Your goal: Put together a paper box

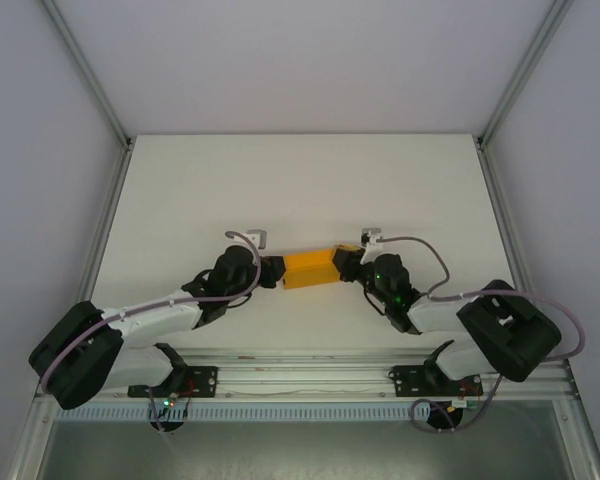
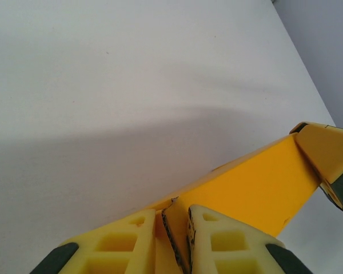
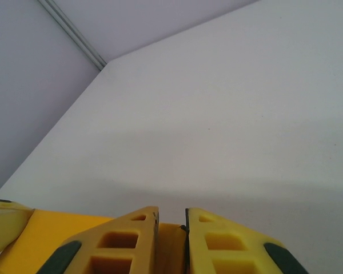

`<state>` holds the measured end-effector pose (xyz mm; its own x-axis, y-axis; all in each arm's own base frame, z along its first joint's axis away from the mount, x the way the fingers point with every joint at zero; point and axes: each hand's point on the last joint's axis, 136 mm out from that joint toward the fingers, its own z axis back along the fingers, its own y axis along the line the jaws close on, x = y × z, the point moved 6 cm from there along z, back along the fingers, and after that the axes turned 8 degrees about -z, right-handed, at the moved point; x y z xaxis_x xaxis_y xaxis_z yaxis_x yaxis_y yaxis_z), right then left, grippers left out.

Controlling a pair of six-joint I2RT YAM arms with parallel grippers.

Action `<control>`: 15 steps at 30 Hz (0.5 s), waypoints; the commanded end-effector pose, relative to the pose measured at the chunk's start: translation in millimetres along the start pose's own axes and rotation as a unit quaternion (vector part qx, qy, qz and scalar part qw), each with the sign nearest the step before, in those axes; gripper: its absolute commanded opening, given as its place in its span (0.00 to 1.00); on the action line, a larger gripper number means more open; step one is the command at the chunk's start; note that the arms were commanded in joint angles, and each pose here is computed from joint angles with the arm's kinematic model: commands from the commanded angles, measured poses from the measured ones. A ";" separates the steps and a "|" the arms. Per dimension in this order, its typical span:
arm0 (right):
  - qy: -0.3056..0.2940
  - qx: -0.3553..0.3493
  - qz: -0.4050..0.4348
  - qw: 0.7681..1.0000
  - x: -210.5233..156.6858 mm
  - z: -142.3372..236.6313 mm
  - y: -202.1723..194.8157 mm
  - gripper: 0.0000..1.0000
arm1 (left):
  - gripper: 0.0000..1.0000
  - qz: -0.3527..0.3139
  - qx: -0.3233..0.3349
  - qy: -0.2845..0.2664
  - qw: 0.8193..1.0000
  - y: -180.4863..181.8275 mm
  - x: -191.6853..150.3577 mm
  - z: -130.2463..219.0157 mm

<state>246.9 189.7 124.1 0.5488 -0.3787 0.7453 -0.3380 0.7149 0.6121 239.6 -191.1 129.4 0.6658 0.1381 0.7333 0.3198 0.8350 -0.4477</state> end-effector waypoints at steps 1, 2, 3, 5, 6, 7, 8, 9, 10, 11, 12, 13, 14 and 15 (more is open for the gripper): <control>0.201 -0.086 0.039 0.975 -87.0 20.0 -53.0 0.00 | 0.21 -0.048 0.116 0.184 0.975 53.0 -96.0 9.1; 0.208 -0.082 0.039 0.974 -89.4 19.0 -53.5 0.00 | 0.21 -0.051 0.116 0.182 0.975 53.1 -97.4 9.8; 0.211 -0.080 0.040 0.973 -91.0 17.7 -53.4 0.00 | 0.21 -0.051 0.114 0.179 0.976 52.6 -98.4 10.1; 0.208 -0.077 0.043 0.974 -91.6 15.4 -53.4 0.00 | 0.21 -0.052 0.114 0.171 0.977 51.6 -98.4 10.1; 0.201 -0.078 0.041 0.976 -89.5 14.5 -53.2 0.00 | 0.21 -0.053 0.115 0.170 0.977 51.3 -98.3 10.1; 0.195 -0.074 0.040 0.977 -86.3 14.0 -50.8 0.00 | 0.21 -0.054 0.112 0.168 0.978 49.4 -96.8 9.8; 0.190 -0.073 0.037 0.978 -82.5 12.8 -47.7 0.00 | 0.23 -0.055 0.109 0.167 0.978 46.8 -94.6 9.6; 0.189 -0.072 0.036 0.979 -78.5 11.9 -44.4 0.02 | 0.25 -0.057 0.101 0.166 0.979 43.1 -91.3 9.4; 0.196 -0.068 0.037 0.978 -74.1 11.2 -38.7 0.05 | 0.27 -0.061 0.093 0.163 0.980 37.5 -85.8 9.6; 0.201 -0.067 0.039 0.976 -69.8 11.1 -33.8 0.10 | 0.29 -0.063 0.091 0.158 0.981 33.2 -79.7 10.4; 0.202 -0.071 0.039 0.976 -64.2 11.4 -29.8 0.18 | 0.33 -0.064 0.090 0.153 0.982 29.0 -71.8 11.3; 0.201 -0.076 0.040 0.976 -56.9 12.1 -25.2 0.27 | 0.39 -0.064 0.088 0.144 0.984 23.4 -62.4 12.8; 0.197 -0.081 0.040 0.976 -49.9 12.8 -21.3 0.36 | 0.43 -0.071 0.089 0.133 0.985 18.4 -51.8 14.0; 0.187 -0.091 0.036 0.977 -41.2 12.9 -17.8 0.42 | 0.45 -0.080 0.088 0.123 0.985 13.5 -42.0 15.6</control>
<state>253.8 193.2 135.5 0.5629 -0.3056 0.7679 -0.3456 0.7570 0.5545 233.4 -191.6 137.3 0.6278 0.0926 0.7729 0.3172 0.8763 -0.3627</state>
